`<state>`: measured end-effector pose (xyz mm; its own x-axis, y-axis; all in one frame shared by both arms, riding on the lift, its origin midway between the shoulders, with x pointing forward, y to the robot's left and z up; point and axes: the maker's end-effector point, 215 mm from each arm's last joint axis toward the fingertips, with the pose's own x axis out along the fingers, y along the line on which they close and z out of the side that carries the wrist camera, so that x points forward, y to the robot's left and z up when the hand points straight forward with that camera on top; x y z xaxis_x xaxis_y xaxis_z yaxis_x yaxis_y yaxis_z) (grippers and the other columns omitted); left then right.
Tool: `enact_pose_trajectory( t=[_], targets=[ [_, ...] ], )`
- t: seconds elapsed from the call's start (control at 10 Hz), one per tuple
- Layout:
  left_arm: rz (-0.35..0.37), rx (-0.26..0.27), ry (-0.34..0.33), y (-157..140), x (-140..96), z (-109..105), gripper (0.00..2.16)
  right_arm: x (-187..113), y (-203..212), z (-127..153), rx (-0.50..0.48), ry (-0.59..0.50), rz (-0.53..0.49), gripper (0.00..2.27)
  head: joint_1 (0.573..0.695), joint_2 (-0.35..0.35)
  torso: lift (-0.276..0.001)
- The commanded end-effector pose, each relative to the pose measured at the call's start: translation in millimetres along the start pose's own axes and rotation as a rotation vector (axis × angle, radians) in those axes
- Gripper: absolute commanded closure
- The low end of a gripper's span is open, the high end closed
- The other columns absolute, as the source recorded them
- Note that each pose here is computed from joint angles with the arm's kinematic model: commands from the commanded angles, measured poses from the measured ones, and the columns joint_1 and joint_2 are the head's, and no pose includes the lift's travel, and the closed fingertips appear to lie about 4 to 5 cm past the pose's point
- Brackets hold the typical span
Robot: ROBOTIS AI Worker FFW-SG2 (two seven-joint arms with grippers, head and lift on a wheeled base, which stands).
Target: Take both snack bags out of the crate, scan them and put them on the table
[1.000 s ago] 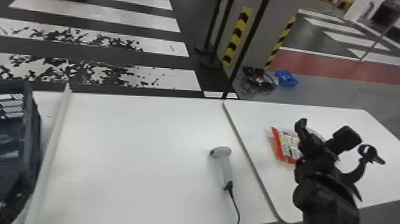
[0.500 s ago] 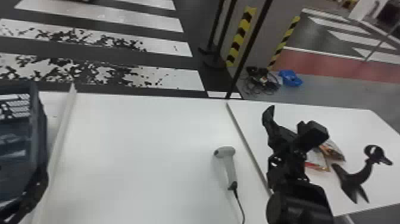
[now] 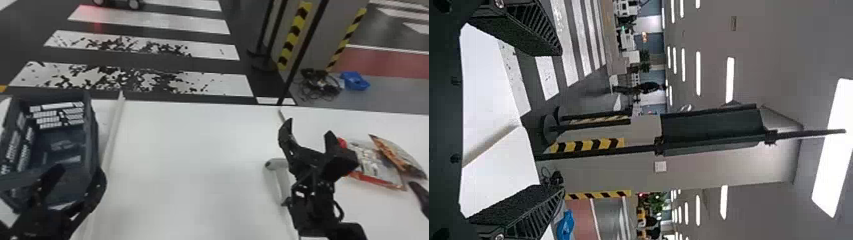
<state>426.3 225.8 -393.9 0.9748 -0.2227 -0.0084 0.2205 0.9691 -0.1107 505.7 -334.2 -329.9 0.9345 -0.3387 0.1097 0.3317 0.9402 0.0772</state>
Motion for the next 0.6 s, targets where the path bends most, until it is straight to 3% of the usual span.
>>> enact_pose_trajectory(
  t=[0.0, 0.3, 0.5],
  targets=[
    [0.004, -0.002, 0.003, 0.9, 0.3, -2.2, 0.25, -28.7, 29.9, 2.5, -0.016, -0.030, 0.060, 0.04, 0.695, -0.135, -0.092],
    [0.004, -0.007, 0.009, -2.7, 1.7, -4.5, 0.25, -84.3, 76.1, -10.3, 0.000, -0.021, 0.157, 0.04, 0.695, -0.065, -0.092],
    [0.016, -0.009, 0.014, -0.6, 1.5, -9.0, 0.25, -111.8, 86.0, -39.2, -0.011, 0.046, 0.195, 0.04, 0.695, -0.013, -0.092]
  ],
)
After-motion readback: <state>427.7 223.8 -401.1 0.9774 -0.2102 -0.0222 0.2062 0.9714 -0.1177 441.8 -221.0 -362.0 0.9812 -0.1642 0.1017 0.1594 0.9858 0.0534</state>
